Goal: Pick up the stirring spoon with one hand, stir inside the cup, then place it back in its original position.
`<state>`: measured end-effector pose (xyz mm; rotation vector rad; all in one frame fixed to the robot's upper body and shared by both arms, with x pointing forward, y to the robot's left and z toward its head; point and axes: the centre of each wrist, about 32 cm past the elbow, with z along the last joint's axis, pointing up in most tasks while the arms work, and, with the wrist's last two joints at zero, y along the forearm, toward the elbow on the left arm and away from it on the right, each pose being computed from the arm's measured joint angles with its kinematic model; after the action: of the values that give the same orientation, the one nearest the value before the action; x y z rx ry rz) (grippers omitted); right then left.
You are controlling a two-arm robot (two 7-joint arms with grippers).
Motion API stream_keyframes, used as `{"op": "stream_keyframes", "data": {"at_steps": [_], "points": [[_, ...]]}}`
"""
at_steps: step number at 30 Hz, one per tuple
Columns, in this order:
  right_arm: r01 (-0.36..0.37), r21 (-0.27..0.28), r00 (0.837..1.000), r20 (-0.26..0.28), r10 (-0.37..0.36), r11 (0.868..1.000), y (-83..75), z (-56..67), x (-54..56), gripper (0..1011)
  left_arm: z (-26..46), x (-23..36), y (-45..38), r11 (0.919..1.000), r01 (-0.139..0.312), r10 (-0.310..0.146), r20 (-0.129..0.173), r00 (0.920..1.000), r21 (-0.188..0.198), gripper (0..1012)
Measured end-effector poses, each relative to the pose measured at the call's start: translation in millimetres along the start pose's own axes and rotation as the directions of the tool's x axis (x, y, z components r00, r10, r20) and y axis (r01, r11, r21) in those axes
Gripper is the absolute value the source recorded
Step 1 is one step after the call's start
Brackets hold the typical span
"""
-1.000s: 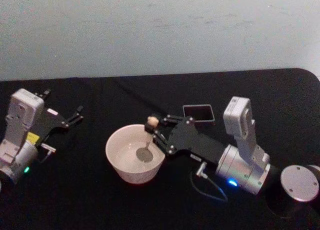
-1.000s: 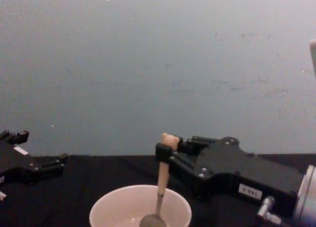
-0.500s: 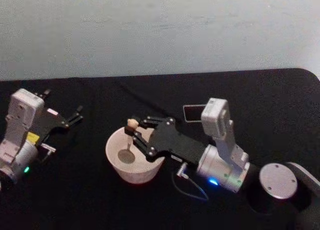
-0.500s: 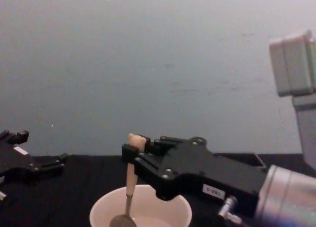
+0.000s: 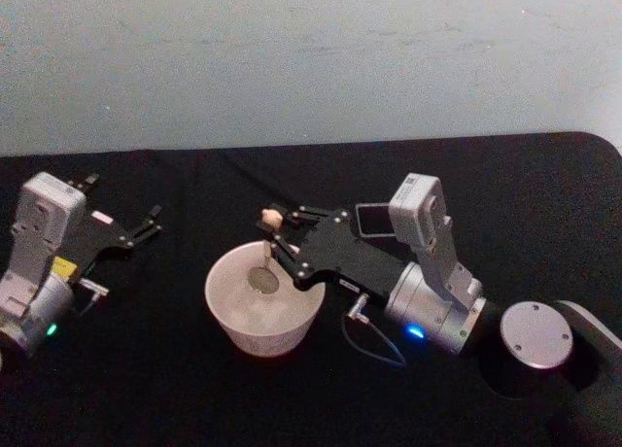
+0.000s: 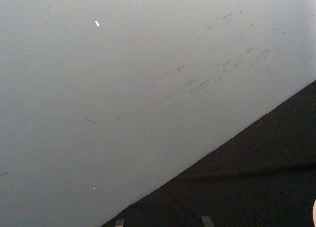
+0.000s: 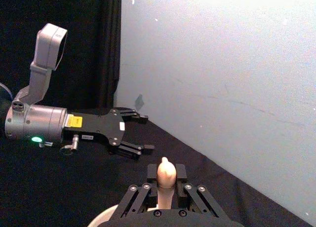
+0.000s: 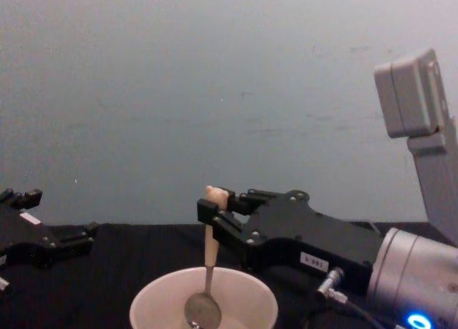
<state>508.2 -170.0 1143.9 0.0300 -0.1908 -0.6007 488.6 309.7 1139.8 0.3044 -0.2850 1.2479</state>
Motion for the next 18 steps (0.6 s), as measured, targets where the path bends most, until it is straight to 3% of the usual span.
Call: {"op": "stream_keyframes", "data": {"at_steps": [13,18], "points": [[0.01,-0.002,1.0,0.009,-0.01,1.0,-3.0,-0.3,1.4,212,0.0,0.0,0.0,1.0,0.0,0.0,0.0,1.0,0.0,1002],[0.016,0.003,1.0,0.017,-0.016,1.0,-5.0,6.0,2.9,212,0.0,0.0,0.0,1.0,0.0,0.0,0.0,1.0,0.0,1001]]}}
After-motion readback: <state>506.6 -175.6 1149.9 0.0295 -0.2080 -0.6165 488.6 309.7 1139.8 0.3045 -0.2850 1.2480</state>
